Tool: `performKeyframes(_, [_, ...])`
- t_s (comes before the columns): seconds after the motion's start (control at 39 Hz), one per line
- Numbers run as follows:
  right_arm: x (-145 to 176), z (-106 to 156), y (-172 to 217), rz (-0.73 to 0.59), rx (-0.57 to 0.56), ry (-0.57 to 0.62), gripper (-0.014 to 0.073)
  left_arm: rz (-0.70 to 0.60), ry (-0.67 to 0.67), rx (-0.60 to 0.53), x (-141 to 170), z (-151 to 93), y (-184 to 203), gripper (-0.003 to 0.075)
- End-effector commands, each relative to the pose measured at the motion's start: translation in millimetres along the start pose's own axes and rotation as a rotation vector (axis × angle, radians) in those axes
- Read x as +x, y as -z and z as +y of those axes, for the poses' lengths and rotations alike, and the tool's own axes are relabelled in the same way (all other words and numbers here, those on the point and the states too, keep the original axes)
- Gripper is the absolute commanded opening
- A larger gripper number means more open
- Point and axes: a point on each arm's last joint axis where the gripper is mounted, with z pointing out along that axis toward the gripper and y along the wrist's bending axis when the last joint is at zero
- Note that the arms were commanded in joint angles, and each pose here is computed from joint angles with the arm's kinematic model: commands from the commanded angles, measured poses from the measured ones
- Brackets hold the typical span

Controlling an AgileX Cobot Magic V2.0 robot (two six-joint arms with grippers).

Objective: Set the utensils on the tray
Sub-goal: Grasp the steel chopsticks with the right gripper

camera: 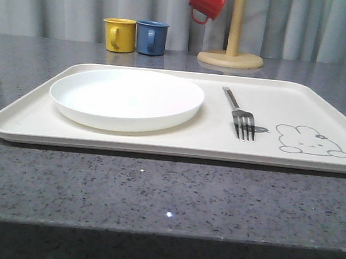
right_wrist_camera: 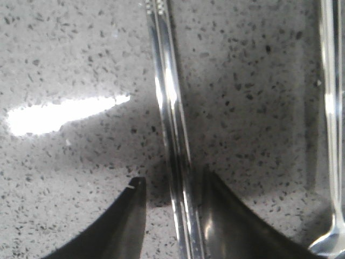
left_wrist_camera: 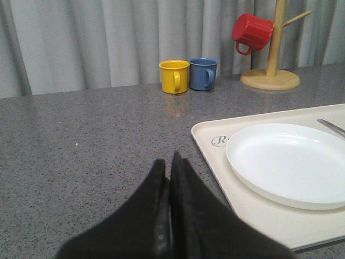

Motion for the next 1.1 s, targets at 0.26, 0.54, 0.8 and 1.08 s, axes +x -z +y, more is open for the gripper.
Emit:
performKeyframes(0.26, [-2,-2,8,-0.022,0.001,0.006,0.0158,-0.095,0.017,-0.004,-15,1,1,-0.0018])
performKeyframes(0.54, [1,-2,20,-0.022,0.001,0.006,-0.0069,-0.095,0.017,-0.004,-15,1,1,-0.0018])
performKeyframes(0.8, [15,12,79,-0.100,-0.035,0.015,-0.0068,-0.095,0.017,-0.004,-15,1,1,-0.0018])
performKeyframes(1.08, [26,85,96,-0.135,-0.119,0.076,-0.0055,-0.095,0.017,-0.004,-15,1,1,-0.0018])
